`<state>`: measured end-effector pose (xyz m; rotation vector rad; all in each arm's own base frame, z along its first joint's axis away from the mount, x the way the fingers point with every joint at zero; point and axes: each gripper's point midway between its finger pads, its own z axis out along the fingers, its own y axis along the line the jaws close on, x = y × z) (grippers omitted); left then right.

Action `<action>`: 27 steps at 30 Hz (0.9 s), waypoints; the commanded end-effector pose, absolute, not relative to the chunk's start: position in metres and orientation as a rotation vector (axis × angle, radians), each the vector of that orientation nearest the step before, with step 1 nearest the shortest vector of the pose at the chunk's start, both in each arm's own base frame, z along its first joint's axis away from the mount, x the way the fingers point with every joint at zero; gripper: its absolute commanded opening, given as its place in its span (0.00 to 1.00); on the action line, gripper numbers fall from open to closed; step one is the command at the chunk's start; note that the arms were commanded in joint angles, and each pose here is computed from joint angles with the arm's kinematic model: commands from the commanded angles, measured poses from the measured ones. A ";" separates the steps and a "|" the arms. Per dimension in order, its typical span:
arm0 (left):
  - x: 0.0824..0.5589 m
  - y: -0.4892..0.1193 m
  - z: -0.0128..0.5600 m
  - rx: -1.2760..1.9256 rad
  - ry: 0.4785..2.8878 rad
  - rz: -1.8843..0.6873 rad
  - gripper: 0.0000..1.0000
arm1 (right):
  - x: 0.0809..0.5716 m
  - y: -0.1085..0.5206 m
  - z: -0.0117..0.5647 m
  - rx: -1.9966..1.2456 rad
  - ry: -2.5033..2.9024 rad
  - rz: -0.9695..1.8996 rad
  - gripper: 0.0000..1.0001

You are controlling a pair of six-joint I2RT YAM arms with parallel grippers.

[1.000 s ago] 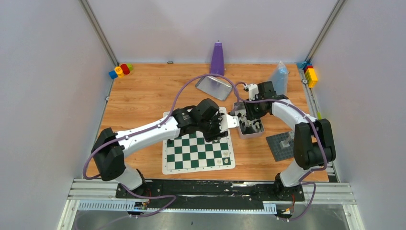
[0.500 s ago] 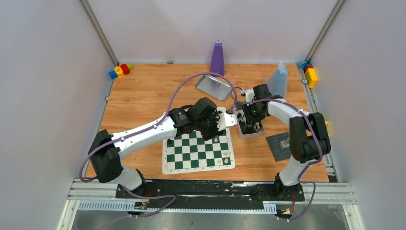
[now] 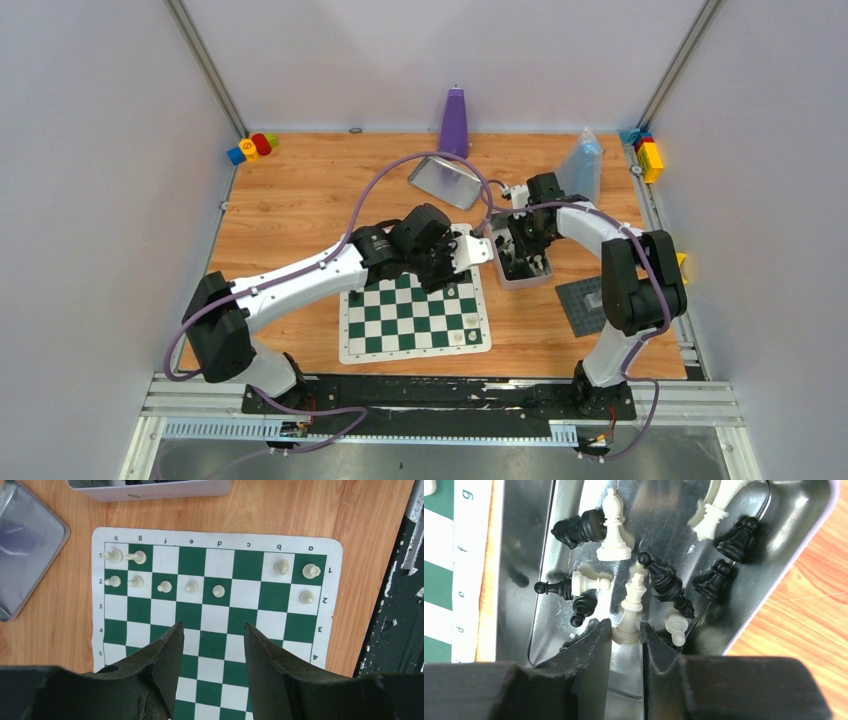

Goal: Set up the chess pieces on the board
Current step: Pick up the chess piece from the storage box, then place the chess piece on the chessboard.

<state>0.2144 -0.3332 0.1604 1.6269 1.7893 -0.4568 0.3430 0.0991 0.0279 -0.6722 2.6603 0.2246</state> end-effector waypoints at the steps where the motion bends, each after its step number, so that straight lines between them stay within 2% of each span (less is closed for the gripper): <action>1: 0.224 -0.331 0.184 1.536 1.760 -0.490 0.56 | 0.365 0.107 0.067 -0.674 2.540 0.224 0.15; 12: 0.275 -0.309 0.207 1.235 1.886 -0.696 0.56 | 0.360 0.125 0.118 -0.690 2.369 0.353 0.13; 19: 0.301 -0.307 0.241 0.984 2.006 -1.095 0.57 | 0.347 0.166 0.183 -0.798 2.097 0.586 0.14; 27: 0.291 -0.322 0.235 0.914 2.167 -1.482 0.56 | 0.317 0.230 0.209 -1.031 1.880 0.654 0.13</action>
